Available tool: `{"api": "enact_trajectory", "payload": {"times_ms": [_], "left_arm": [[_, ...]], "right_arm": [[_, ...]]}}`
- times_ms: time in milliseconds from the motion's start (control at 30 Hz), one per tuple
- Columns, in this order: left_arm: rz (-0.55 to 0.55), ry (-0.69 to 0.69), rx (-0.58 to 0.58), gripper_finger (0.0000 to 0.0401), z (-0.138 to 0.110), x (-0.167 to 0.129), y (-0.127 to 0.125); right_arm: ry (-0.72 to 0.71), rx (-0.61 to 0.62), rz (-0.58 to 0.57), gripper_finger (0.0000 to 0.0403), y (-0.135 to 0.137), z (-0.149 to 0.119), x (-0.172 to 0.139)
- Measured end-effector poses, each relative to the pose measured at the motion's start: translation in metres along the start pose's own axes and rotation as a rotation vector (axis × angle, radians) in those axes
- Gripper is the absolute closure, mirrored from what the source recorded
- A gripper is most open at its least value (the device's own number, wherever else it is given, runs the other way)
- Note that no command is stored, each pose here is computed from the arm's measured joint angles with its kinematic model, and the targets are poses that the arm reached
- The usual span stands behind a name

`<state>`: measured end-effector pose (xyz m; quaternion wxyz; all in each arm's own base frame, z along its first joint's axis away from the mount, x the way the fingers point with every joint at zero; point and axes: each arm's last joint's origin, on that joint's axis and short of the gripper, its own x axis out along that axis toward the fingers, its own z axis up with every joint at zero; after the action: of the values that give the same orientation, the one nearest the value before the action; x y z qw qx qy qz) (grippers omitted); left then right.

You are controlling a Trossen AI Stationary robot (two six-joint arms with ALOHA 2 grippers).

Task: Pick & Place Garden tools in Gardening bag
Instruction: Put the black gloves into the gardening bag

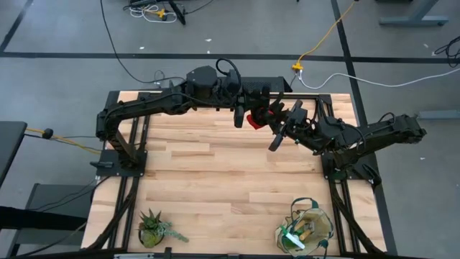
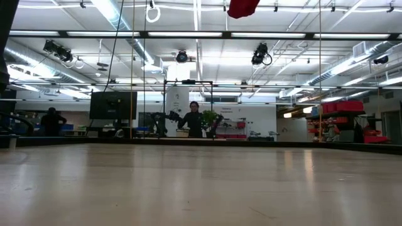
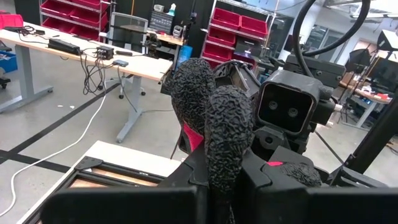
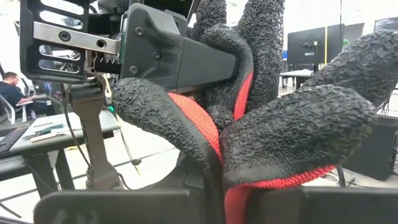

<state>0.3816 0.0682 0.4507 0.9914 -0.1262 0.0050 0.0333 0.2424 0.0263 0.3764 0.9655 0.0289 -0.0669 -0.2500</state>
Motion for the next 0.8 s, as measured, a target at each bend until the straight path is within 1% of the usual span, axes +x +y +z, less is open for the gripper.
{"api": "enact_trajectory", "payload": {"times_ms": [267,400,500,800], "left_arm": [[-0.021,0.005,0.0,0.0365,-0.0002,0.0,-0.0006],[-0.016,0.004,0.0,0.0347,-0.0001,0.0,-0.0005],[-0.014,0.004,0.0,0.032,-0.0001,0.0,-0.0004],[-0.013,0.008,-0.001,0.0206,-0.0003,-0.0003,-0.0004]], "right_arm": [[0.0,0.0,0.002,0.0364,0.0001,0.0,-0.0001],[0.0,-0.001,0.002,0.0364,0.0001,0.0,-0.0001],[0.0,-0.001,0.002,0.0364,0.0001,0.0,-0.0001],[-0.001,-0.01,0.003,0.0364,0.0001,0.0001,-0.0001]]}}
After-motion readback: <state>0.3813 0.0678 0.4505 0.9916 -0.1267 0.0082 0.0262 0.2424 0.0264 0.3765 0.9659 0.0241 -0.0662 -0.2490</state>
